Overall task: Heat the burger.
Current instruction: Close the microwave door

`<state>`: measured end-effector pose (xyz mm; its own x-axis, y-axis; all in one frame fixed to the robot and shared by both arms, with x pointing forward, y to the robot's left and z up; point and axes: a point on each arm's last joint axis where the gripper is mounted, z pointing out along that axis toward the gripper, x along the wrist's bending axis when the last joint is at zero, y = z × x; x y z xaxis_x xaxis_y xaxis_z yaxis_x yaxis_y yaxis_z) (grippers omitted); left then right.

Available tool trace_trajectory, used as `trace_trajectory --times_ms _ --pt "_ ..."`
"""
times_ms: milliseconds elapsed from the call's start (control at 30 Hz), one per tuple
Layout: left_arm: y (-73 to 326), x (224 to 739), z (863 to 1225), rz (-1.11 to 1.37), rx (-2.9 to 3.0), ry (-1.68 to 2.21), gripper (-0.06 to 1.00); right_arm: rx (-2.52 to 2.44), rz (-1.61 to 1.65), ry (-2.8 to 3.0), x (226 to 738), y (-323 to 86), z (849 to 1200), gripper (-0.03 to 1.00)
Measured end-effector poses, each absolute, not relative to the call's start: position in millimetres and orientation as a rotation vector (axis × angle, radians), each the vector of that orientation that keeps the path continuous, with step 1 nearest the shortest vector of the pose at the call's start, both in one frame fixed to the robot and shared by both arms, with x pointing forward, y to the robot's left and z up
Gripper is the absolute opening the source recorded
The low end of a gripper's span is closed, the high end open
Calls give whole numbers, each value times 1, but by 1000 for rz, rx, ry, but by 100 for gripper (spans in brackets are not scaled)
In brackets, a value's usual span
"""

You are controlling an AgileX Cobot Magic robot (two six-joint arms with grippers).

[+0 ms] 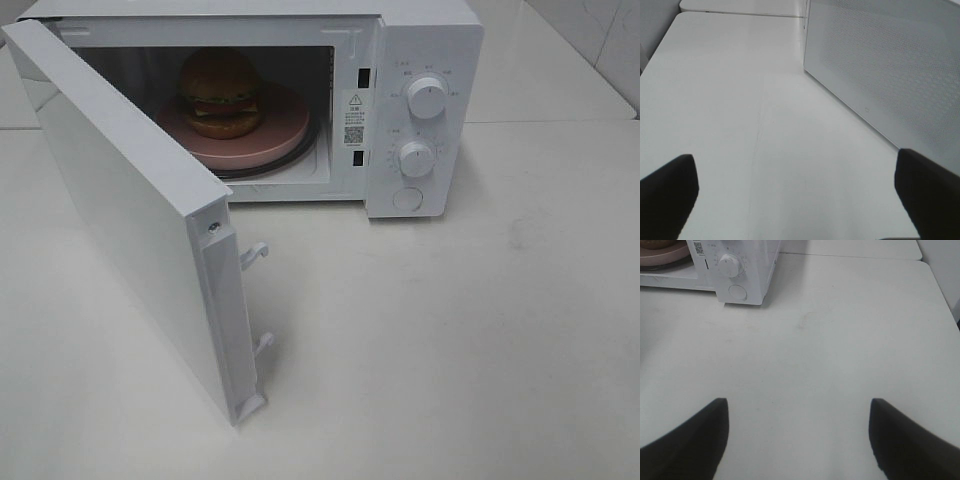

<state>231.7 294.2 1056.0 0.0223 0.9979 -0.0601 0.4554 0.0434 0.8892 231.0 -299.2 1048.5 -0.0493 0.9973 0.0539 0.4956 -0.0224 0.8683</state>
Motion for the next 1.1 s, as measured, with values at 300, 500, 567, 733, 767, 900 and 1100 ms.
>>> trace_trajectory --times_ms 300,500,567,733,767,900,1100 --pt "294 232 1056 879 1520 1543 99 1584 995 1612 231 -299 1049 75" --pt "294 232 1056 877 1521 1544 99 1584 995 1612 231 -299 1049 75" --pt "294 234 1058 874 1524 1547 99 1584 995 1612 231 -299 1049 75" --pt "295 244 1070 882 1512 1542 96 1584 995 1612 231 -299 1049 75" --pt "295 248 1072 881 1512 1545 91 1584 995 1612 231 -299 1049 75" --pt "295 260 1075 871 1517 1559 81 1584 995 1612 231 -299 1049 75" --pt "297 287 1078 850 1532 1592 48 1584 995 1612 231 -299 1049 75"
